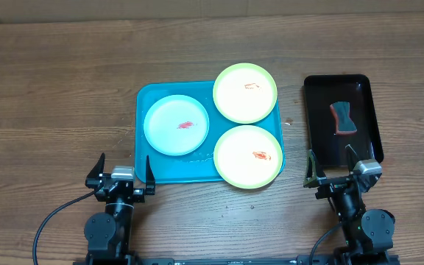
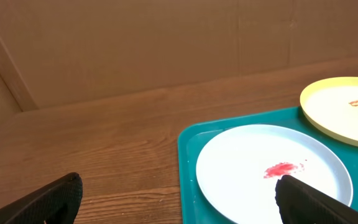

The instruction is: Clean dirty plates on tray and stack at the side

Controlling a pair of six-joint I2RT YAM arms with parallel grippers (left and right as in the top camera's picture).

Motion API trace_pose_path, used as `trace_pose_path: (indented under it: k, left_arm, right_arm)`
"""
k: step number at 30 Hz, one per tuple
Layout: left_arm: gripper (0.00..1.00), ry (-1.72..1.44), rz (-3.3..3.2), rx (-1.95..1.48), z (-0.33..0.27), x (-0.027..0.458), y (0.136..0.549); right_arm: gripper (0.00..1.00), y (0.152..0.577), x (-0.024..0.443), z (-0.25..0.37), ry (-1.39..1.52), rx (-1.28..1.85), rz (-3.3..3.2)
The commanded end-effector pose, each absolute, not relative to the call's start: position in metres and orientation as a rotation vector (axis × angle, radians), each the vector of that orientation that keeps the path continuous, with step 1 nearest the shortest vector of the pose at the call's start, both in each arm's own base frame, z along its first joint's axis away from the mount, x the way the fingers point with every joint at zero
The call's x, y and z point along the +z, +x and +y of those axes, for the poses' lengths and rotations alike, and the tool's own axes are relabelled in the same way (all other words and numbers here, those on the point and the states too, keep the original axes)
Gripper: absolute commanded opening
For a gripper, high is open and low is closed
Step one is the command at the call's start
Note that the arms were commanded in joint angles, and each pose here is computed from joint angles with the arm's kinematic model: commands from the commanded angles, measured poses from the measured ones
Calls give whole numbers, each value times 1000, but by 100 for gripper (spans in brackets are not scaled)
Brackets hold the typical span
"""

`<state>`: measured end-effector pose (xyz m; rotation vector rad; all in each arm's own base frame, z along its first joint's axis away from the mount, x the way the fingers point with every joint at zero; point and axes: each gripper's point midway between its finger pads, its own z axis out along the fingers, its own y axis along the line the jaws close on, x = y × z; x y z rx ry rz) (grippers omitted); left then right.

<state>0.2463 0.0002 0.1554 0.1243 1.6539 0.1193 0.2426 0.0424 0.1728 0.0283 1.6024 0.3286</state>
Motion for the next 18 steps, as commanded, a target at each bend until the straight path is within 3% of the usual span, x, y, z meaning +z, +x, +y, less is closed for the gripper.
trace_pose_path:
  k: [1,18]
  left_arm:
    - [100,113,1646,114,1,156,246]
    - [100,111,1628,114,1,166,245]
  right_arm:
    - [100,243,170,43,34,333,1602]
    - [100,243,171,43,33,333,1599]
